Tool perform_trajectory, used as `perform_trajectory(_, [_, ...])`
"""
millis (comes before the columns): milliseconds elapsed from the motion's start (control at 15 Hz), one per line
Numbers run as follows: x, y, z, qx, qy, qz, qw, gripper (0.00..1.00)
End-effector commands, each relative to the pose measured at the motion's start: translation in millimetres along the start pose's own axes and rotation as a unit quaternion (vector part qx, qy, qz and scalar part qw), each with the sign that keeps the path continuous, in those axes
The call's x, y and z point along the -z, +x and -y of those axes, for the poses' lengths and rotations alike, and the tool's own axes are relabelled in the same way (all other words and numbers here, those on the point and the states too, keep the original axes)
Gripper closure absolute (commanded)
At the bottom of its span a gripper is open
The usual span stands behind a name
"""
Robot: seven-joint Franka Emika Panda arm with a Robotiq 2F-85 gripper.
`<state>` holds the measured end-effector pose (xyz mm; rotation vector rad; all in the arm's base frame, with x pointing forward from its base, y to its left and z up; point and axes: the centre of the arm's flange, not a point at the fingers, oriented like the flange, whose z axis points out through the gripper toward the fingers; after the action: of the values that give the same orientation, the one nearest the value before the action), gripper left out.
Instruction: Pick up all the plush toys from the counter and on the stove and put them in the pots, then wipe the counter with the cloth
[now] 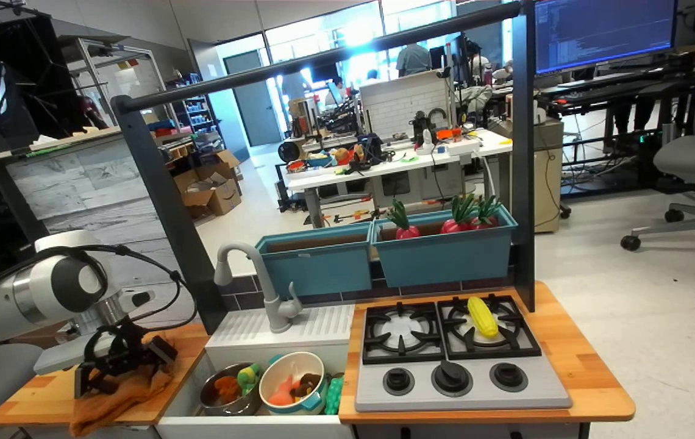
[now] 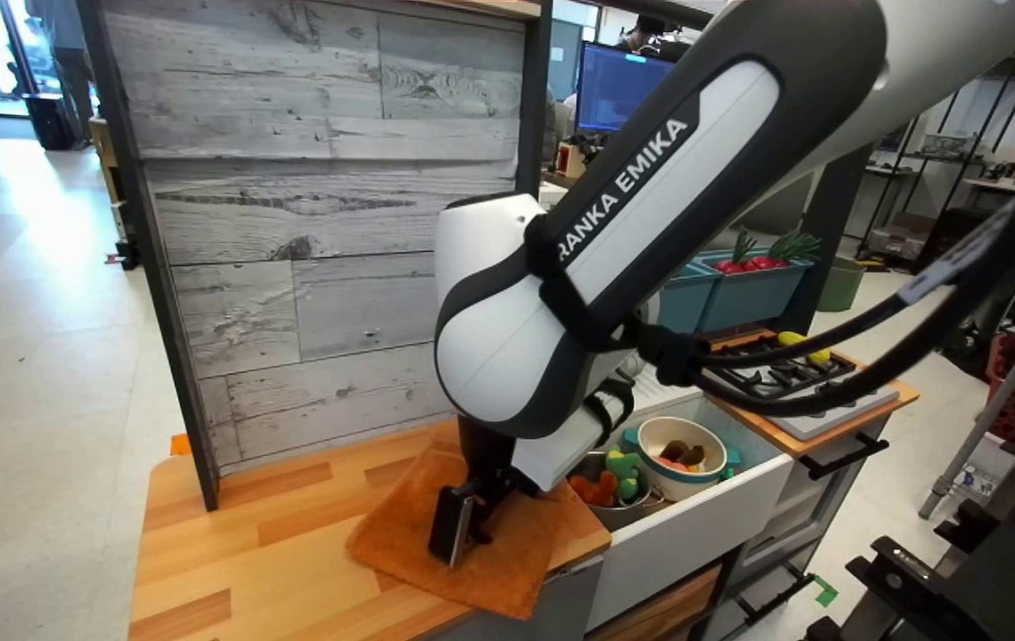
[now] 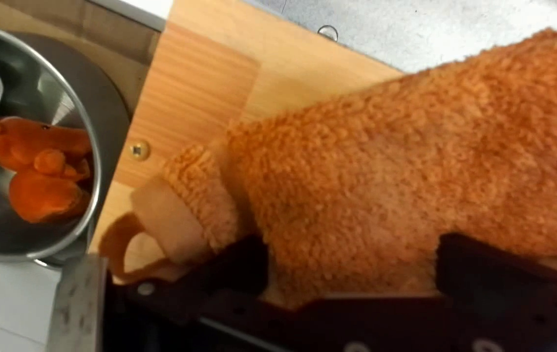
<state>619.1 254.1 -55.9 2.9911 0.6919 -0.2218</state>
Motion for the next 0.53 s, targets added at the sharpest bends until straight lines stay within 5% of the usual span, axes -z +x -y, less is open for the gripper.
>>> perform_trajectory(0, [25.7, -32.0, 12.0, 0.026, -0.013, -0.003, 0.9996, 0.00])
perform_trajectory(467, [67.7, -35.5, 32.4, 0.069, -0.045, -0.084, 0.9930, 0.00])
